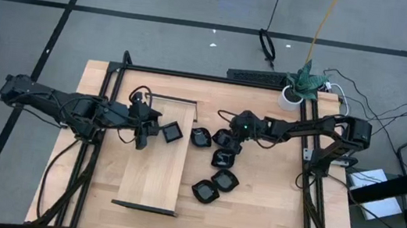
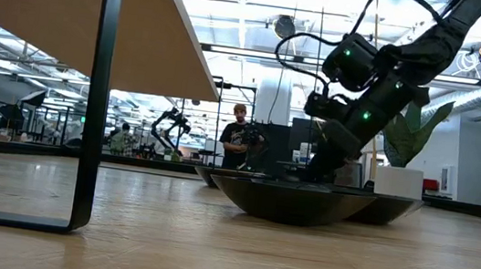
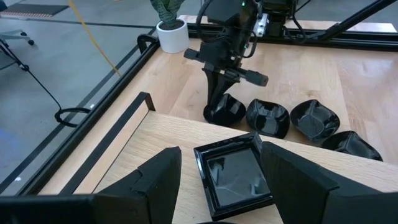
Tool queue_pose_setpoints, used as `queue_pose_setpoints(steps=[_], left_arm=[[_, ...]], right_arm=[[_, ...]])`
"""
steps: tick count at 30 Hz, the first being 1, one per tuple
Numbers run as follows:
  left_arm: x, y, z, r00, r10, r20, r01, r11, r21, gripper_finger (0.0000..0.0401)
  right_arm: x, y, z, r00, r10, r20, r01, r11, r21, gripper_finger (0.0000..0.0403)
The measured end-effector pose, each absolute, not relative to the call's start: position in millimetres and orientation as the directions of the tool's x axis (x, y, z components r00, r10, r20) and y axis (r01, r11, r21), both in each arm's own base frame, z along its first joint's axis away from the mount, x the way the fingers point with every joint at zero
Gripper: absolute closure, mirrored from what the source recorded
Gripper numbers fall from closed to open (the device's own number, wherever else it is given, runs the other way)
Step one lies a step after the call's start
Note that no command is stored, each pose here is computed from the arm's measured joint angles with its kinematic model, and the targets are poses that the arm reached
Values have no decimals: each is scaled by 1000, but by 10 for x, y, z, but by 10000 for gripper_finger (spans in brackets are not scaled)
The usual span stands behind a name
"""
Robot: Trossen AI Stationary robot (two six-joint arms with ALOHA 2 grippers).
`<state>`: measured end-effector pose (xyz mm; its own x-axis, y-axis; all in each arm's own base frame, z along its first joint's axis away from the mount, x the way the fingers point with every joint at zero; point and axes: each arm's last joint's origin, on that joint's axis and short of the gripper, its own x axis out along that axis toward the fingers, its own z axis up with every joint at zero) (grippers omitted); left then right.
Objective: Pick & Place Mini shaped plates
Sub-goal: Put the leaf shaped plate on the shelf
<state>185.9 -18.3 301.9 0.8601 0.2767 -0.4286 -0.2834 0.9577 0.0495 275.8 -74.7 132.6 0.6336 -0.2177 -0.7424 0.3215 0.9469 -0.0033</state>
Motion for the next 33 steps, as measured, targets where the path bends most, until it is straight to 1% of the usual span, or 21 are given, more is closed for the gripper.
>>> queue_pose_setpoints(steps=[5,7,10,13,18,21,24,26,28,31,33], left_arm=[[1859,-183,3019,860,279,-428,-285,957,51,176],[1859,-182,3021,860,280,-426,-287,957,50,176],[1860,-182,3023,861,280,-424,-287,957,49,176],[1860,-182,3024,862,280,-423,-287,957,48,176],[1861,-182,3025,862,280,-422,-289,956,43,176],[1862,-185,3025,864,272,-423,-289,957,24,176],[1922,-200,3007,870,252,-423,-283,959,-11,176],[2007,-219,2996,884,230,-408,-258,966,-13,176],[2138,-250,2998,911,194,-364,-214,977,-16,176],[2351,-294,2970,941,159,-298,-163,987,13,176],[2496,-318,2971,963,155,-222,-154,988,23,176]], right_arm=[[2795,-700,1511,717,-231,-658,290,957,-20,402],[2817,-661,1634,768,-233,-596,272,962,-25,402],[2807,-587,1814,815,-247,-524,264,964,-44,402],[2772,-509,1970,839,-275,-469,269,960,-81,402],[2726,-345,2171,890,-234,-392,223,972,-75,402],[2698,-249,2279,913,-227,-340,205,974,-100,402],[2686,-178,2409,912,-332,-240,291,937,-192,402],[2691,-143,2490,890,-430,-155,382,886,-264,402],[2690,-109,2579,859,-508,-66,465,826,-318,402],[2696,-50,2705,821,-567,64,552,761,-341,402],[2697,-4,2767,809,-573,130,577,733,-361,403]])
